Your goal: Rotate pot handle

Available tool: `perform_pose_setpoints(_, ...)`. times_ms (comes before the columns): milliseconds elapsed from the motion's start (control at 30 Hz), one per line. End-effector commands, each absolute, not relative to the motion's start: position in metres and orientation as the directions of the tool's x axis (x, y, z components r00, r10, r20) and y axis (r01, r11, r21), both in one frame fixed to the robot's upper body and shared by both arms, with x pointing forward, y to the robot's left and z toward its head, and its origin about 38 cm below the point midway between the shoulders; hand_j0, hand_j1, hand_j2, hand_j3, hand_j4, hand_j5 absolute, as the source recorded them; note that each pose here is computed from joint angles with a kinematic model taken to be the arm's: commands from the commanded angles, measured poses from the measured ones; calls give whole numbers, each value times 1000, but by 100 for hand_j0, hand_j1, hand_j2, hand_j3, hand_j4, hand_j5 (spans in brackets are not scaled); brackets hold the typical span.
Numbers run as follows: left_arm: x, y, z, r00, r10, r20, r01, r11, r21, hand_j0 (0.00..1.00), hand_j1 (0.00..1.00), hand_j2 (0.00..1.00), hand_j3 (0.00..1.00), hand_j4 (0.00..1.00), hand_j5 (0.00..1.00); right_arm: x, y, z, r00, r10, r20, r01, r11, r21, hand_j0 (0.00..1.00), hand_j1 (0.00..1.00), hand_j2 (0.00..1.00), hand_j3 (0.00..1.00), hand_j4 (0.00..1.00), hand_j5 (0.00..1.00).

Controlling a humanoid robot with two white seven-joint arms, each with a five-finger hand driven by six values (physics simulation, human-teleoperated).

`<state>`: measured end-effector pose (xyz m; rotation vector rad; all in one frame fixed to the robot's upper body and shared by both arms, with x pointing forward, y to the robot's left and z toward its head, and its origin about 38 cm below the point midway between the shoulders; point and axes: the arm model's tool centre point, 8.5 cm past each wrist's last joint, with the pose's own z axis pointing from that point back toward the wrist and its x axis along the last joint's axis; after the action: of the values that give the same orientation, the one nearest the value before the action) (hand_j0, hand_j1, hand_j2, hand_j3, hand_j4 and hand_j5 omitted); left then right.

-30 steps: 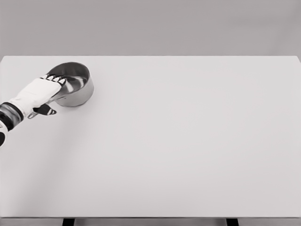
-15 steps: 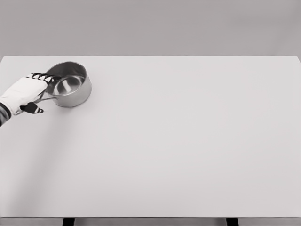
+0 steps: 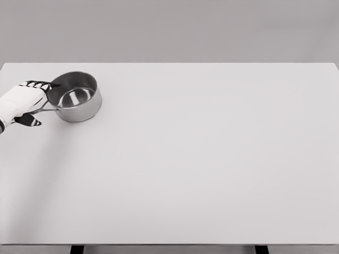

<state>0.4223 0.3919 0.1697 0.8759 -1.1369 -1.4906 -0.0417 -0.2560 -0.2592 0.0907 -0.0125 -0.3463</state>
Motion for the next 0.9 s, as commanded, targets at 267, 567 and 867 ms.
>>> perform_pose_setpoints(267, 426, 407, 173, -169, -985, 42, 274, -6, 962, 100, 100, 100, 100, 100, 100, -42, -256, -259, 941, -339, -4, 338, 937, 91, 100, 100, 100, 100, 100, 100)
perform_pose_setpoints(567, 430, 420, 175, -130, -991, 43, 273, 6, 962, 100, 100, 100, 100, 100, 100, -42, -256, -259, 941, -339, -4, 338, 937, 91, 100, 100, 100, 100, 100, 100)
perform_pose_setpoints(867, 438, 430, 173, -95, -995, 44, 261, 17, 965, 100, 100, 100, 100, 100, 100, -42, -256, -259, 941, -339, -4, 338, 937, 91, 100, 100, 100, 100, 100, 100)
